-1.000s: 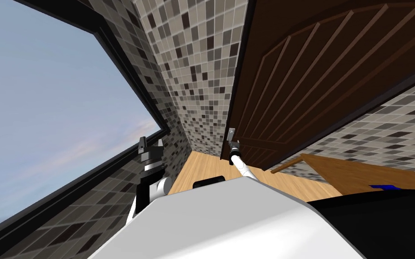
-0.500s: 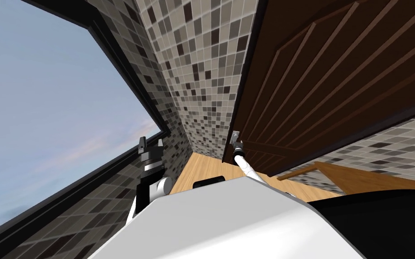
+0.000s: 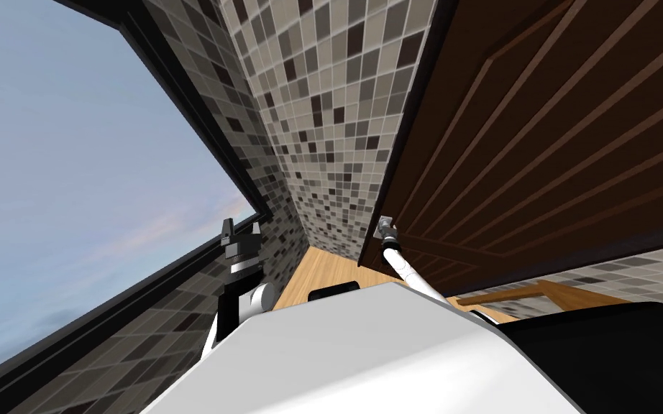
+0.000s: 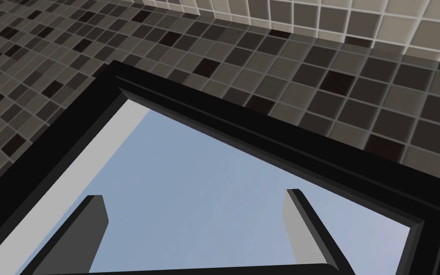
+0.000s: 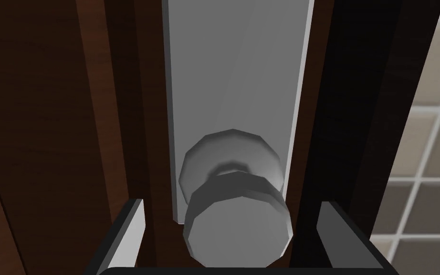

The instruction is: Pull the door open

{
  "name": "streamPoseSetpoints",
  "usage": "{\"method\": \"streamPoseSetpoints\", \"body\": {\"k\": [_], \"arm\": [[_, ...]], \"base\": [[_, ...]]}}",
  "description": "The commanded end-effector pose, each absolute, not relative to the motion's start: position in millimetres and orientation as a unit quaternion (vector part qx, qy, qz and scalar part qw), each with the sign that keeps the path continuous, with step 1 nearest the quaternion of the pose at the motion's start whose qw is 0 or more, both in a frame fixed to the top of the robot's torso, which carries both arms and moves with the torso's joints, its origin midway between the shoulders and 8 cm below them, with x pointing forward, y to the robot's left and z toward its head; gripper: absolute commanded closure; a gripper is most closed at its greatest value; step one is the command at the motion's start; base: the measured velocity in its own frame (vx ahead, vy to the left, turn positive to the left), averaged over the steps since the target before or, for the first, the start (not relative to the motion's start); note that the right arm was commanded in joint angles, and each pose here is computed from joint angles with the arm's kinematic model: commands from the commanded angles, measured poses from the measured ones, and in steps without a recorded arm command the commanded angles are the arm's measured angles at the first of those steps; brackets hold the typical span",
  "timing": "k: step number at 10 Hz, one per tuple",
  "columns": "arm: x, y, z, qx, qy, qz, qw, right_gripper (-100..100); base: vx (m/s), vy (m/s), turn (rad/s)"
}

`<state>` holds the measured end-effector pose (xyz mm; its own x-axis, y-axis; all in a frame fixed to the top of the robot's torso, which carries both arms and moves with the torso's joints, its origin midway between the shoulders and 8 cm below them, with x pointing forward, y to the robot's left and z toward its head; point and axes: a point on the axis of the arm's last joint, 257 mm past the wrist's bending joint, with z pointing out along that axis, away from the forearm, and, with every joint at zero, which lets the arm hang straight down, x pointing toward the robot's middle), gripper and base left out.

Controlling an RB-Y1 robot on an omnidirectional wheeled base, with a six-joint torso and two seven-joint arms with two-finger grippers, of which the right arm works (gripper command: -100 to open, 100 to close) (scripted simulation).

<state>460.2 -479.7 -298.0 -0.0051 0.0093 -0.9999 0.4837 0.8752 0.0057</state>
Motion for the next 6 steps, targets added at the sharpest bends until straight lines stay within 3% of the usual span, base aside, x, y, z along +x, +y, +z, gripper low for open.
{"method": "streamPoseSetpoints", "body": {"k": [1,2,6], "arm": [[460.2,-479.7,-298.0,0.179,0.687,-0.174,0.682,-100],[460.2,-479.7,-298.0,0.179,0.687,-0.174,0.682,100],[460.2,-479.7,-298.0,0.179,0.687,-0.174,0.682,100]], "base": [[0.086,-0.013,0.015],[-0.013,-0.001,-0.017],[-0.019,0.002,0.002]]}}
